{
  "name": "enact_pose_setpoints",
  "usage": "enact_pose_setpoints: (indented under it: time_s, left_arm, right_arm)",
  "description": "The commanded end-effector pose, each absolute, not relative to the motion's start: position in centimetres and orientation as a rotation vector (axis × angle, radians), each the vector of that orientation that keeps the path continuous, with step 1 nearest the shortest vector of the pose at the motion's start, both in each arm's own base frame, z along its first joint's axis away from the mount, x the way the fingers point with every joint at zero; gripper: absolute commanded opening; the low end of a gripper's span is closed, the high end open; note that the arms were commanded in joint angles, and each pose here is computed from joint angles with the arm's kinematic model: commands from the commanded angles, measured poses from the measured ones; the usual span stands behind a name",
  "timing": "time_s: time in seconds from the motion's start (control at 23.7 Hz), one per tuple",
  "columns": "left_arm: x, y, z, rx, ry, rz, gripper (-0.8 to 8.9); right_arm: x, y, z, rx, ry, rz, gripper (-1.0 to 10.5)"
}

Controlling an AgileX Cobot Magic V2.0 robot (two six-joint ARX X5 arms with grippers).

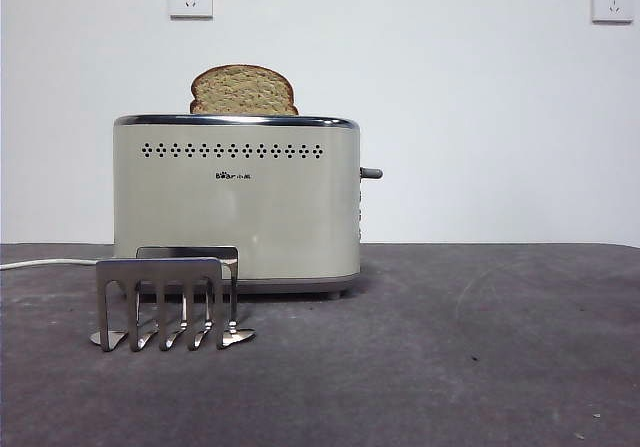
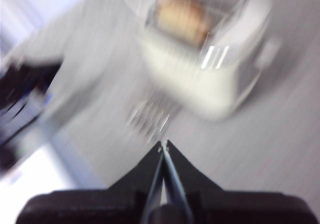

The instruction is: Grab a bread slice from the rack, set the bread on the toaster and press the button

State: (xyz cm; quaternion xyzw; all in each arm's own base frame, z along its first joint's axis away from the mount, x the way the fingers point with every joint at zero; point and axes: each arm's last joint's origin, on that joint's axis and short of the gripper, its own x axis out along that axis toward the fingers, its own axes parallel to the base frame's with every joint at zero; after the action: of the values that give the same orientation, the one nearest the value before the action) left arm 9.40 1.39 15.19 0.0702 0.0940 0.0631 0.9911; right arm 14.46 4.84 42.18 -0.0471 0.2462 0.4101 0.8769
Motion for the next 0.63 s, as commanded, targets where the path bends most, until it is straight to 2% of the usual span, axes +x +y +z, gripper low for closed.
enact_pose_setpoints:
  time_s: [0.04,0.17,0.3,0.51,0.63]
  left_arm:
    - [9.4,1.4,14.7,0.134,0.202,0.133,-0.03]
    - [9.4,1.4,14.7,0.134,0.202,0.133,-0.03]
    - [9.4,1.4,14.7,0.134,0.202,0.133,-0.03]
    - [9.4,1.4,14.7,0.134,0.202,0.133,-0.03]
    - [9.4,1.4,14.7,0.134,0.202,0.133,-0.03]
  right_arm:
    - [13.3,4.1,41.2,-0.111,0.365,0.809,0.0]
    - [12.3,2.5,36.9,-0.074,0.234,0.654,0.0]
    - [11.6,1.2,30.8,-0.083,0.148,0.421,0.0]
    - [10.8,0.3,25.0,-0.022,0.119,0.206,0.0]
    - [10.4,0.1,22.4,-0.023,0.102,0.133,0.0]
